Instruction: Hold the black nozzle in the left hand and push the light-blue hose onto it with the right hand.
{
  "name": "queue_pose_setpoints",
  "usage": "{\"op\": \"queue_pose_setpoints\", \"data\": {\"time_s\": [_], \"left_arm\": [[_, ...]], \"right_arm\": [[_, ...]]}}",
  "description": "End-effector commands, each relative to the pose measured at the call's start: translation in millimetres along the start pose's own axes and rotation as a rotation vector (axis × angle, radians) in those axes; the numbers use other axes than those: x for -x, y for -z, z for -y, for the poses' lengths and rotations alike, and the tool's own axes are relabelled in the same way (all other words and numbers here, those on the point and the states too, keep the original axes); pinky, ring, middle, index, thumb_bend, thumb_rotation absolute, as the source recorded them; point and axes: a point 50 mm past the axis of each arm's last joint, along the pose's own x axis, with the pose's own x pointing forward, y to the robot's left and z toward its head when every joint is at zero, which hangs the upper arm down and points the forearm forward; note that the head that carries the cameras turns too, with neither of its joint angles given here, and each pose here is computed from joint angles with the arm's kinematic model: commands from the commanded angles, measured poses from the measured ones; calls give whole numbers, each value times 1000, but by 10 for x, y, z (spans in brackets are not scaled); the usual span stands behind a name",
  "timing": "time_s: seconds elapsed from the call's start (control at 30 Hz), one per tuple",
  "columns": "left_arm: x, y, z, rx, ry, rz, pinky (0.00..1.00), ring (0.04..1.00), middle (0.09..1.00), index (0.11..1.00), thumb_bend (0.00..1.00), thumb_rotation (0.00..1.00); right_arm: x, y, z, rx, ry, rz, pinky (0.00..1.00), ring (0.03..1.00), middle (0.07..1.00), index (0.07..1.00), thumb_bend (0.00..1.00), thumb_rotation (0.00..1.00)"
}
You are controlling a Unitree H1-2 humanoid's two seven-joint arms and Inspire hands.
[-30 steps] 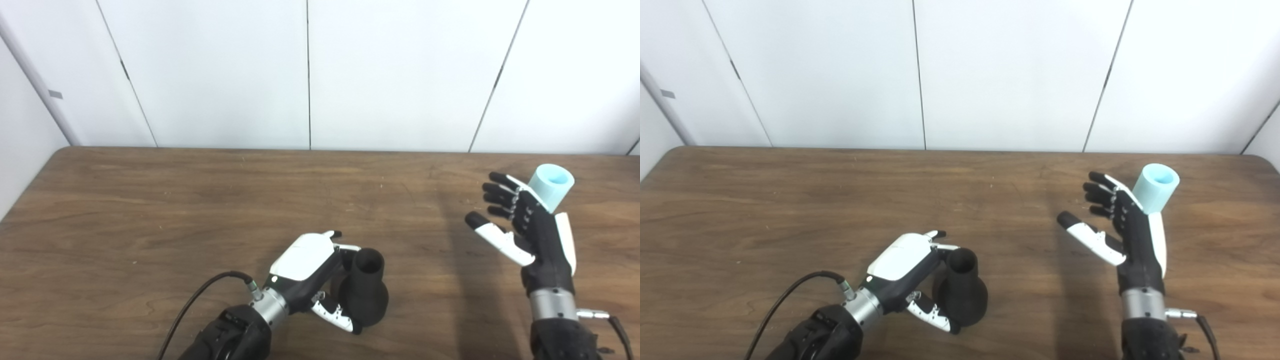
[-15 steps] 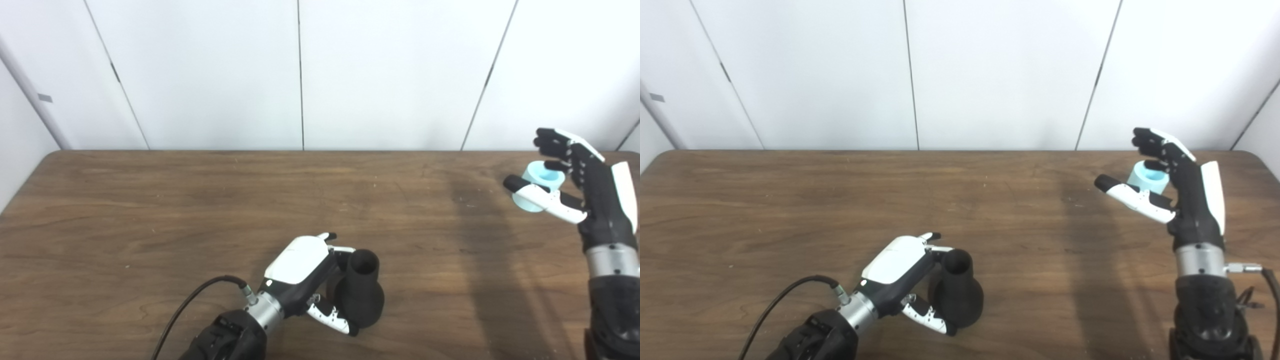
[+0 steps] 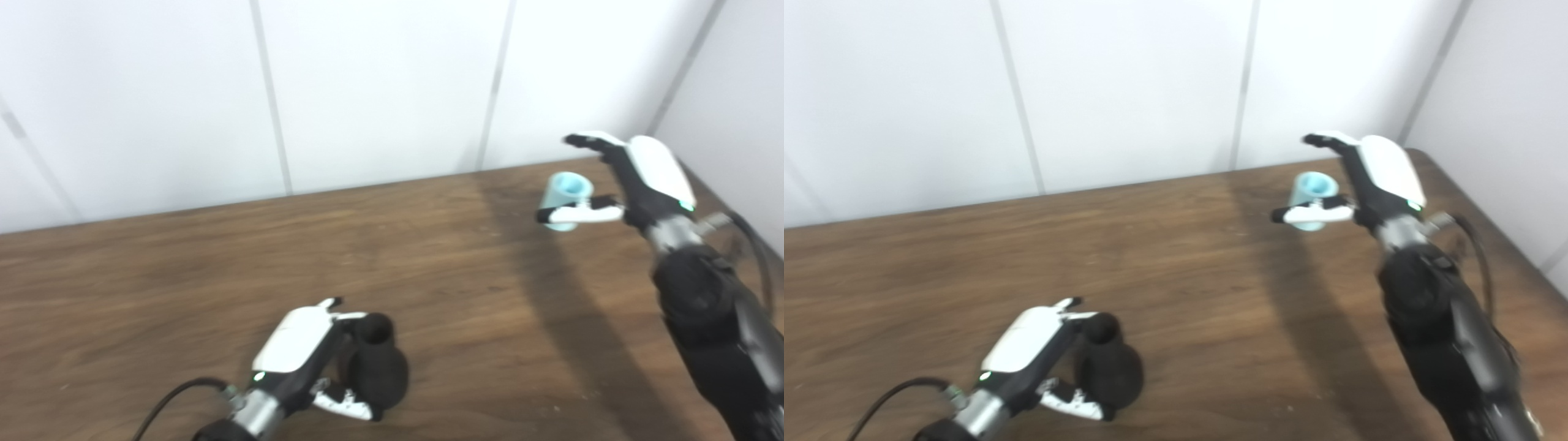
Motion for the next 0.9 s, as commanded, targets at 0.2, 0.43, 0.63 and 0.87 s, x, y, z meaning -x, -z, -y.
{"op": "queue_pose_setpoints", "data": {"time_s": [0.2, 0.43, 0.63, 0.87], "left_arm": [[294, 288, 444, 5, 212, -72, 928, 640, 477, 495, 521, 0], [361, 407, 391, -16, 208, -61, 920, 635, 482, 491, 521, 0], [369, 432, 381, -10, 209, -63, 916, 637, 481, 492, 522, 0], [356, 411, 386, -7, 213, -65, 916, 641, 479, 494, 522, 0]], "right_arm": [[-537, -141, 252, 94, 16, -51, 981, 969, 891, 830, 941, 245], [-843, -190, 164, 167, -56, -104, 966, 974, 926, 854, 943, 214], [-1001, -216, 109, 202, -132, -136, 942, 973, 933, 857, 937, 192], [-1259, -175, 32, 244, -248, -199, 845, 894, 904, 862, 927, 126]]}}
